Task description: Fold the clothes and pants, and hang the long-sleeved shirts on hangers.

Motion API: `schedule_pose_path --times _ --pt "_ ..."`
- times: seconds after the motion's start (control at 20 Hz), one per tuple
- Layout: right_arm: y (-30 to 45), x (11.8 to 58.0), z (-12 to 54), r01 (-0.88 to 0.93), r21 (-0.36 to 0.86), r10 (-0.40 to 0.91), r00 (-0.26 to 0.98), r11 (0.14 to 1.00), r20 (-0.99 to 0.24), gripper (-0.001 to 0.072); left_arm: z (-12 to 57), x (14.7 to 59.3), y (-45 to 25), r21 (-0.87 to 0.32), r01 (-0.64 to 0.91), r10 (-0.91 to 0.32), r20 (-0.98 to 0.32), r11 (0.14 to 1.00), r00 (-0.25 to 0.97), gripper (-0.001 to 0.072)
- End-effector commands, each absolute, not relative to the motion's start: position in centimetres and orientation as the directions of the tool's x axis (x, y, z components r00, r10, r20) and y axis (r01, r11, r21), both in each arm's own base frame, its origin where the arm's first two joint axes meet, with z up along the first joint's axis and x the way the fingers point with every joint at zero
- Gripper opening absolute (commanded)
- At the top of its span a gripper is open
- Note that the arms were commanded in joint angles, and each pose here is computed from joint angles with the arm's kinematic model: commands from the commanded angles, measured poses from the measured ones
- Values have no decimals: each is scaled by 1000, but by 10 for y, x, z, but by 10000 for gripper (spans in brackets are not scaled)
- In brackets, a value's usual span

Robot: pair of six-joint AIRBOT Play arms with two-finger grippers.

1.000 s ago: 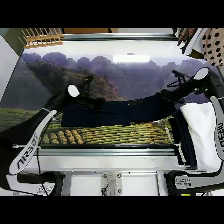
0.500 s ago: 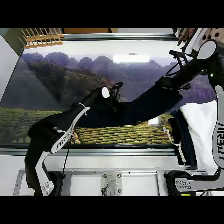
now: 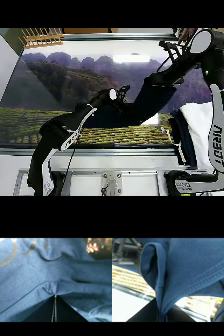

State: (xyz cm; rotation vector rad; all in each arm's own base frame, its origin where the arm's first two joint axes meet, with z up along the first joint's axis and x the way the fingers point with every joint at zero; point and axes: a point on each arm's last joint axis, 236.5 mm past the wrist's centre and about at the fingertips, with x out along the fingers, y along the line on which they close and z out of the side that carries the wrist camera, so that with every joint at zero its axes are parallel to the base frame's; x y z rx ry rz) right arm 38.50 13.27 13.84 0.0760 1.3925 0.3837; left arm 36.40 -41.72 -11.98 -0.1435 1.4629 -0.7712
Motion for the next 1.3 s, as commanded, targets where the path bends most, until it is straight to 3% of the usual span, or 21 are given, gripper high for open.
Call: schedule_pose_path --times 0.0,0.4,0.8,1.25 --pt "155 384 145 -246 282 323 147 927 -935 13 -119 367 -417 -531 373 -547 -834 760 -72 8" --pt "205 376 148 -262 313 361 160 913 -919 13 -54 425 -372 -544 330 -597 -798 771 78 8" --pt "279 369 141 -284 373 430 173 883 -886 13 37 503 -247 -545 213 -584 -740 811 334 8" --pt "399 366 71 -309 498 548 96 810 -831 14 108 521 -101 -532 74 -491 -708 844 508 8"
